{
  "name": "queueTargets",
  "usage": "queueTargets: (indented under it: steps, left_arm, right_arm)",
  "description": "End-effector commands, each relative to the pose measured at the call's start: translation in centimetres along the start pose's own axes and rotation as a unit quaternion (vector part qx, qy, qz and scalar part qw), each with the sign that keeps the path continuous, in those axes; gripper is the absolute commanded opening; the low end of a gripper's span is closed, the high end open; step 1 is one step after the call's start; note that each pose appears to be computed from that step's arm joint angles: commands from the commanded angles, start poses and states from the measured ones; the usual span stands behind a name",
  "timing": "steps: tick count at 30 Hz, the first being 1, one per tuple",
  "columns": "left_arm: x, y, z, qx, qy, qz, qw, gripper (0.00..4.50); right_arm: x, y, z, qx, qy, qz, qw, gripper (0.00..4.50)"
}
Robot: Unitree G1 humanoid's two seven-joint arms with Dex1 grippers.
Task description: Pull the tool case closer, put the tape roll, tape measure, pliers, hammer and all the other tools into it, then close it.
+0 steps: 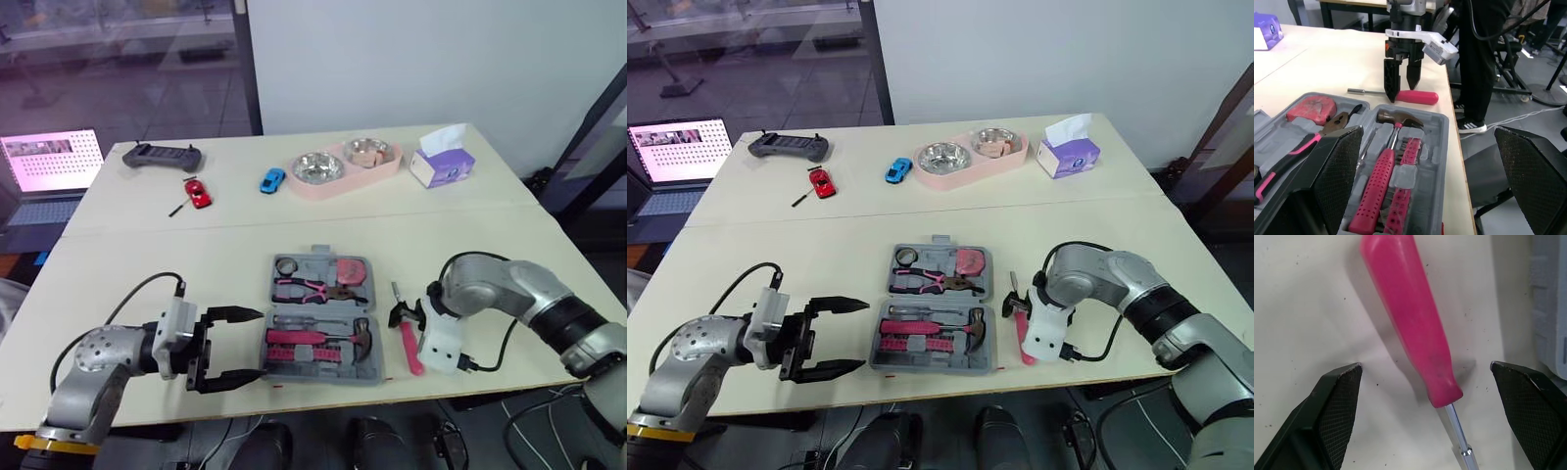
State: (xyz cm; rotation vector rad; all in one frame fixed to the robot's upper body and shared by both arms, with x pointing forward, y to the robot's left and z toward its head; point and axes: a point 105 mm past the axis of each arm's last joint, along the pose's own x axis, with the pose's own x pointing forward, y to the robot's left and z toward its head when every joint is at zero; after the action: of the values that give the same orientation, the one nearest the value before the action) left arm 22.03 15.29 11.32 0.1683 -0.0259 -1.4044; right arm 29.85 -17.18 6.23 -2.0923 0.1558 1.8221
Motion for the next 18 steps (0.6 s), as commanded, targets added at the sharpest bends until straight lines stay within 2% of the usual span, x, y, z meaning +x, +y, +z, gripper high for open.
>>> queueTargets:
  steps: [1,2,8,9,14,18]
  left_arm:
    - [0.3,-0.2,0.6,0.023,-0.003,-0.003,1.000,4.50]
    - [0.4,-0.2,0.6,0.023,-0.003,-0.002,1.000,4.50]
    - [0.3,-0.1,0.5,0.025,-0.002,0.000,1.000,4.50]
    - [0.4,-0.1,0.5,0.026,-0.001,0.001,1.000,4.50]
    - [0.4,-0.1,0.4,0.026,0.000,0.001,1.000,4.50]
    - [0.3,0.1,0.3,0.025,0.000,0.002,1.000,4.50]
  right_arm:
    - [1.0,1.0,-0.2,0.000,0.003,0.039,0.999,3.90]
    - [1.2,1.0,-0.3,0.000,0.004,0.043,0.999,3.72]
    - [1.4,0.8,-0.8,-0.010,0.014,0.051,0.999,0.73]
    - [1.4,0.6,-0.9,-0.010,0.015,0.048,0.999,0.43]
    - [0.2,0.1,-1.5,-0.002,0.027,0.018,0.999,0.39]
    - [-3.2,-0.3,-1.9,0.053,0.029,-0.031,0.998,0.39]
